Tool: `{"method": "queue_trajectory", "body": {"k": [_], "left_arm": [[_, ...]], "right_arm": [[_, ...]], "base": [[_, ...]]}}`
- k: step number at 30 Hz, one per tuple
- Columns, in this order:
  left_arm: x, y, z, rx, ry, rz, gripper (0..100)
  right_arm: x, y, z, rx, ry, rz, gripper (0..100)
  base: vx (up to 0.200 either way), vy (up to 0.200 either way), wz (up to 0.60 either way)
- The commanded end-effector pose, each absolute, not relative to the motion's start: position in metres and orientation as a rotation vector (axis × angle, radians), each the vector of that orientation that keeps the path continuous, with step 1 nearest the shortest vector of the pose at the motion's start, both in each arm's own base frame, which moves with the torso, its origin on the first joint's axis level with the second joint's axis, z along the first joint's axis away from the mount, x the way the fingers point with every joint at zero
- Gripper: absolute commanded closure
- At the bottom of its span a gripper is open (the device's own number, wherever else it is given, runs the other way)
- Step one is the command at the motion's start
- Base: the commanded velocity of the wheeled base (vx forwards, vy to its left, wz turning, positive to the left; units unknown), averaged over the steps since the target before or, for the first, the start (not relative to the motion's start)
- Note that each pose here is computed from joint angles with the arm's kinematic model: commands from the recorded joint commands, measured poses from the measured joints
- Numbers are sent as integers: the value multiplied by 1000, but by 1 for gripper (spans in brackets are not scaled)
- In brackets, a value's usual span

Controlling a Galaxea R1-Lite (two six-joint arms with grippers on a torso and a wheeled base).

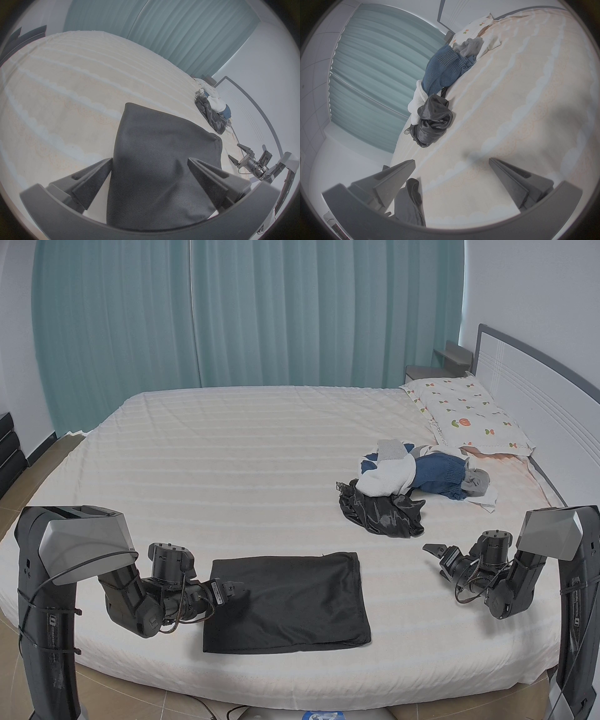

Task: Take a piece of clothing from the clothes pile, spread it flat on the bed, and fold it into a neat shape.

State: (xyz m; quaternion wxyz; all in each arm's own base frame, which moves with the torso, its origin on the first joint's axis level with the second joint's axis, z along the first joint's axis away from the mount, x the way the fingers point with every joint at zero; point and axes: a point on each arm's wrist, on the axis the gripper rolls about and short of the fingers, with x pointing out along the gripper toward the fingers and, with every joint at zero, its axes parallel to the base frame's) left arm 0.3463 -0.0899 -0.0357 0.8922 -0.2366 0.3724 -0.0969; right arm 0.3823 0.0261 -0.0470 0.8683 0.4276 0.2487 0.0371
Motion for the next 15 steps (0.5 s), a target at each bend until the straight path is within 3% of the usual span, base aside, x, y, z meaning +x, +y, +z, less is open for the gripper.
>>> {"method": "queue_trajectory", "body": {"k": [1,15], "left_arm": [[345,-89,-41,-492,787,-197,100],[345,-87,-26,-546,756,-175,100]], "right_arm": [[383,26,-48,895,522,78,0],[382,26,-48,895,522,78,0]], "base": [[0,0,0],[0,0,0]]}}
